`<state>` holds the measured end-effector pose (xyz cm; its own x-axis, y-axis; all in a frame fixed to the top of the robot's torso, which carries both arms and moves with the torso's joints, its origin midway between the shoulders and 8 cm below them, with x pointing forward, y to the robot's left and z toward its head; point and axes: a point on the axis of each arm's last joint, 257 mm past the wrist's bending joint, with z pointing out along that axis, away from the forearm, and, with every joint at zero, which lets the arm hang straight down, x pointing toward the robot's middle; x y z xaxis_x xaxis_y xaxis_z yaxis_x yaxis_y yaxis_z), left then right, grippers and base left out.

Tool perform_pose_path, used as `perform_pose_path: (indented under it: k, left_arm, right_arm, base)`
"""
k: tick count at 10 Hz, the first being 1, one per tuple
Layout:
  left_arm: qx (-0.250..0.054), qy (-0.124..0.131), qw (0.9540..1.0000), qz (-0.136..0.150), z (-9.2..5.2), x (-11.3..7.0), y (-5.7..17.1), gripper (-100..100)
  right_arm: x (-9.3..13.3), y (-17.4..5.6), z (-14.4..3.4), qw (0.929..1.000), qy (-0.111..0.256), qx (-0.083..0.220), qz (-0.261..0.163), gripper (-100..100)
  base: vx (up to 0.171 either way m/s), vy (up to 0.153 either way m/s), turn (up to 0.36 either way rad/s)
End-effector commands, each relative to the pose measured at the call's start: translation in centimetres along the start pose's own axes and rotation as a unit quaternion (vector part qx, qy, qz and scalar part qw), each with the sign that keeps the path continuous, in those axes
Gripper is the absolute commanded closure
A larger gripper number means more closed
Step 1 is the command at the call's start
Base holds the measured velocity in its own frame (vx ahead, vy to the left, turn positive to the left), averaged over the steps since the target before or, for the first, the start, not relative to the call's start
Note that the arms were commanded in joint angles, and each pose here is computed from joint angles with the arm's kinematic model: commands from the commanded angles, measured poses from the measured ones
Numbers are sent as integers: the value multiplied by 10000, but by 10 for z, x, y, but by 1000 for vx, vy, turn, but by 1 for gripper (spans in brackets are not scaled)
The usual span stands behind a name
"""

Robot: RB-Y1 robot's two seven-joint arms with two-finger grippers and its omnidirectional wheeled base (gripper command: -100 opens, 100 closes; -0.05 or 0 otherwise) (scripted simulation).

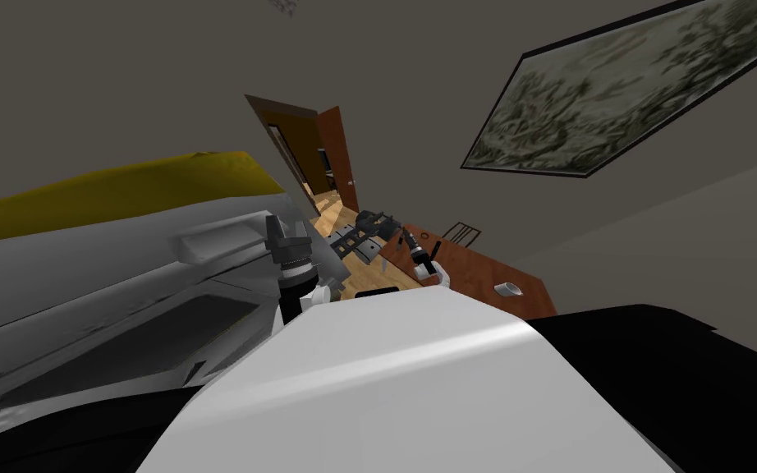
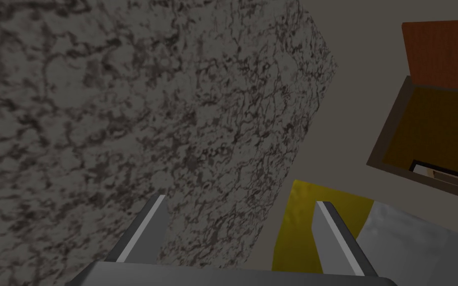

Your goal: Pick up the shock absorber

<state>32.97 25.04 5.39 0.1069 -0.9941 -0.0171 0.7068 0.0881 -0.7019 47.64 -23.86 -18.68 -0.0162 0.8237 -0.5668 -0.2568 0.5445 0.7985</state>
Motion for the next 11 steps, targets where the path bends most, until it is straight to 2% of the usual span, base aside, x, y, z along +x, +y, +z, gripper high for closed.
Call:
perform_pose_path:
  k: [1, 4, 7, 8, 9, 10, 11]
  left_arm:
    - [0, 0, 10000, 0, 0, 0, 0, 0]
    - [0, 0, 10000, 0, 0, 0, 0, 0]
    - [0, 0, 10000, 0, 0, 0, 0, 0]
    - [0, 0, 10000, 0, 0, 0, 0, 0]
    - [0, 0, 10000, 0, 0, 0, 0, 0]
    - [0, 0, 10000, 1, 0, 0, 0, 0]
    - [0, 0, 10000, 0, 0, 0, 0, 0]
  right_arm:
    - [11, -17, -2, 9996, 161, 212, -102, -100]
    - [34, -50, 0, 9962, 540, 541, -428, -100]
    - [47, -74, -3, 9921, 762, 791, -601, -100]
    - [56, -89, -4, 9881, 941, 938, -777, -100]
    - [58, -94, -6, 9875, 959, 981, -779, -100]
    - [65, -105, -5, 9831, 1120, 1089, -957, -100]
    - [67, -113, -9, 9817, 1153, 1169, -960, -100]
  base:
    - [-11, -7, 71]
    - [-8, -8, 100]
    - [-6, -12, 66]
    - [-8, -15, 120]
    - [-6, -13, 49]
    - [-6, -13, 92]
    - [-4, -13, 67]
